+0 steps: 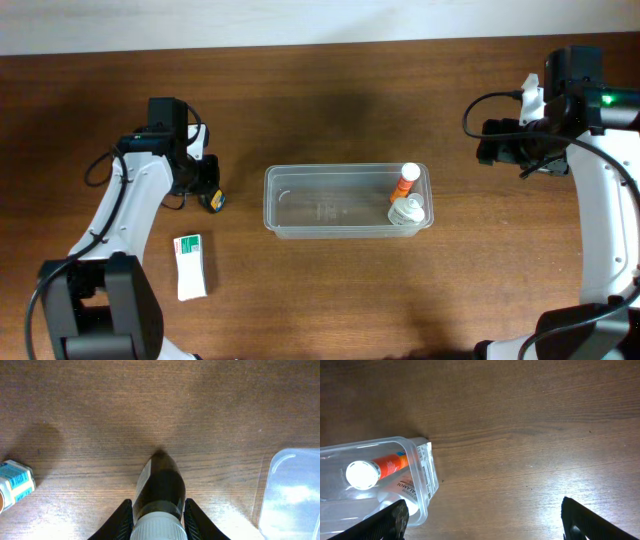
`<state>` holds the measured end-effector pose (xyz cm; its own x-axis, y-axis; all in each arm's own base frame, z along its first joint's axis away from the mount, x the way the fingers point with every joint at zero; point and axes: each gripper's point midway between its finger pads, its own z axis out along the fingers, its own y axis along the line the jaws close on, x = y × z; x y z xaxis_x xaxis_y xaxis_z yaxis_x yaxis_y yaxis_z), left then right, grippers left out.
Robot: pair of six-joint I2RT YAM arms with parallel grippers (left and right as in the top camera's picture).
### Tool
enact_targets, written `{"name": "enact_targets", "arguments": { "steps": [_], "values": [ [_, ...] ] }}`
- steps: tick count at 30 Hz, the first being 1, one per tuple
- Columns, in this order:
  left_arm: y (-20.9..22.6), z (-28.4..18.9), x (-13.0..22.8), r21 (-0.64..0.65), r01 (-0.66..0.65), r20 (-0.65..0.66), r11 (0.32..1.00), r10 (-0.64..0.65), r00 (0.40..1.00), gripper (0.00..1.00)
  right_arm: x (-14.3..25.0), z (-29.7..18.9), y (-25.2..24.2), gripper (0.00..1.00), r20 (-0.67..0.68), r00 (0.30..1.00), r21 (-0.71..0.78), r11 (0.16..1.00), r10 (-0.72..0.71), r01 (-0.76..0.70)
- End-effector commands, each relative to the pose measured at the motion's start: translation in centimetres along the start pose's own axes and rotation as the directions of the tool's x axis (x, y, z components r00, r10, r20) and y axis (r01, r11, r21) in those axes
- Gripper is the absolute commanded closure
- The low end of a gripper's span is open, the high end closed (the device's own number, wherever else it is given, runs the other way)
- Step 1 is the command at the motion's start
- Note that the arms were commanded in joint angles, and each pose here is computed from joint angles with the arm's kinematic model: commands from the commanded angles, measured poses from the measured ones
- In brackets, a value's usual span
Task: Pack container
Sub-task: 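Grasp the dark white-capped bottle with the left gripper, then carry the dark bottle into the container with the left gripper, release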
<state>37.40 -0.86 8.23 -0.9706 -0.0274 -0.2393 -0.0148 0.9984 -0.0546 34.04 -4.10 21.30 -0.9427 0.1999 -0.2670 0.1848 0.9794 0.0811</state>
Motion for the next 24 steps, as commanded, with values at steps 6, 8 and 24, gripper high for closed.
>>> {"name": "enact_targets", "arguments": {
  "steps": [6,8,24],
  "values": [
    [-3.9,-9.2,-3.8,0.036,-0.088,0.187,0.996,0.079,0.979,0.97,0.1,0.1,0.0,0.1,-0.006,1.0,-0.004,1.0,0.01,-0.01],
    [-5.9,-11.7,-4.1,0.05,-0.129,0.24,0.99,0.113,0.964,0.98,0.1,0.1,0.0,0.1,-0.006,1.0,-0.004,1.0,0.011,-0.011],
    [-25.9,-11.5,1.1,0.231,-0.352,0.271,0.907,0.288,0.919,0.99,0.1,0.1,0.0,0.11,-0.007,1.0,-0.004,1.0,0.01,-0.01]
  ]
}}
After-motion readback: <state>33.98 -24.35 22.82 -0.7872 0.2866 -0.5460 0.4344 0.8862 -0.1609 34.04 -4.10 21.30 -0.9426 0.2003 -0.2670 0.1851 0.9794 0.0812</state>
